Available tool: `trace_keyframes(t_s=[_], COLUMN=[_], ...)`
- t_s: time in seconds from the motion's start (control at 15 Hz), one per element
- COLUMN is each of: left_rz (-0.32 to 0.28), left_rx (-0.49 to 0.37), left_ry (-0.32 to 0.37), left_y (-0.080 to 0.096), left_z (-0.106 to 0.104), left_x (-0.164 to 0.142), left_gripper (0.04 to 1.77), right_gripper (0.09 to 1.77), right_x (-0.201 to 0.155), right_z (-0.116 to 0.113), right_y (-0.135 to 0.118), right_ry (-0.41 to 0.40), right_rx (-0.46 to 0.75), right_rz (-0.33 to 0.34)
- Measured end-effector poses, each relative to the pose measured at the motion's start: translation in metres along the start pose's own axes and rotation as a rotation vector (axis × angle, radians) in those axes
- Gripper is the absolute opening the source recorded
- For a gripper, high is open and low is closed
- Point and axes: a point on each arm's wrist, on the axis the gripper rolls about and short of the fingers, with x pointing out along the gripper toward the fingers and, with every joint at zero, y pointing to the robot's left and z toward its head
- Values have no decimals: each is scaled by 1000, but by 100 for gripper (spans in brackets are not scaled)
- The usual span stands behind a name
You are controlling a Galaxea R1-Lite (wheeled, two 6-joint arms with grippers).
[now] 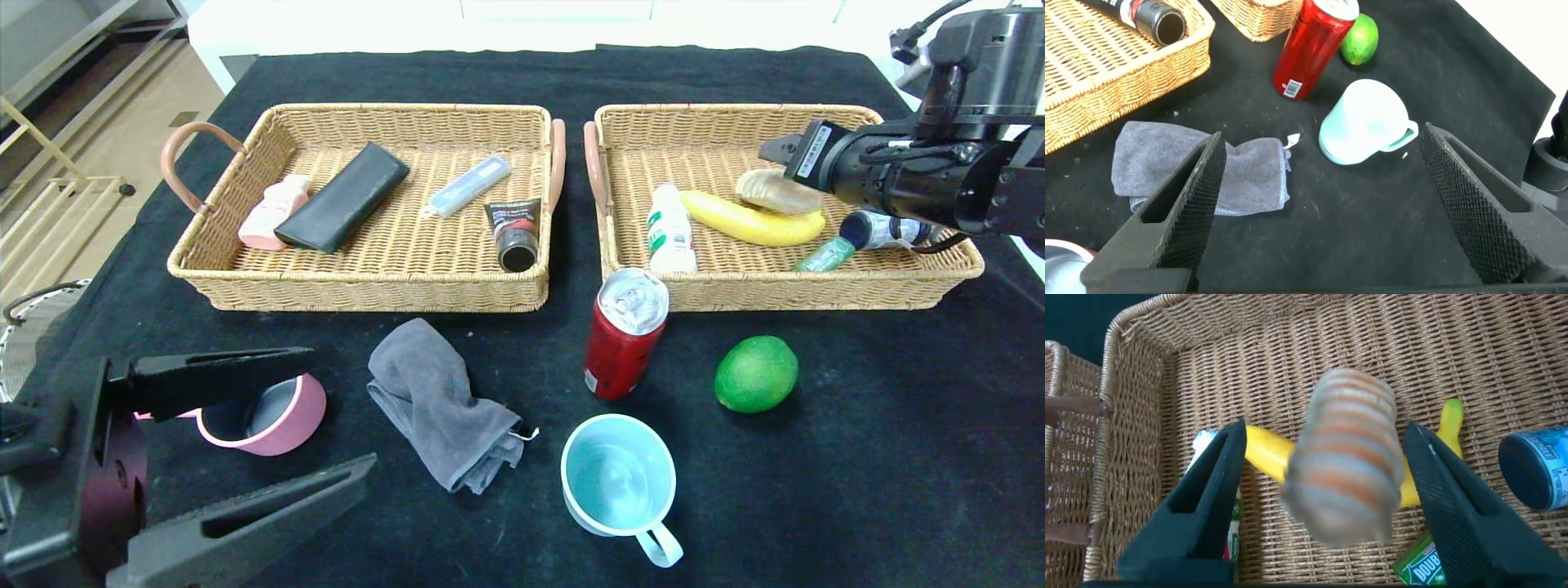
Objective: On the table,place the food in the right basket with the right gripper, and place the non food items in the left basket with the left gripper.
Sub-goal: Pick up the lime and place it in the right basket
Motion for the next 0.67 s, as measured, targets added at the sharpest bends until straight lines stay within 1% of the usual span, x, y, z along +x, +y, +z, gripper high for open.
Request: trace_keyframes(t_s=[0.13, 0.27, 0.33, 0.47, 0.53, 0.67], left_rz=[0, 0, 0, 0, 0, 0], left_rx=[-1, -1, -1, -1, -1, -1], left_ry=[2, 3, 3, 3, 3, 2], left_y=[0, 0, 0, 0, 0, 0], left_z=[0, 0, 0, 0, 0, 0], left_x=[1, 1, 1, 1, 1, 1], left_gripper=[172, 172, 172, 172, 172, 172], right_gripper=[148, 153, 155, 159, 160, 163], right_x=[-1, -8, -13, -30, -41, -62], right_z=[-1, 0, -1, -6, -6, -5], right_y=[0, 1, 2, 5, 8, 14], right_ry=[8, 25, 56, 166, 202, 247], right_rx=[-2, -33, -49, -86, -100, -120], right_rz=[-2, -7, -22, -49, -47, -43])
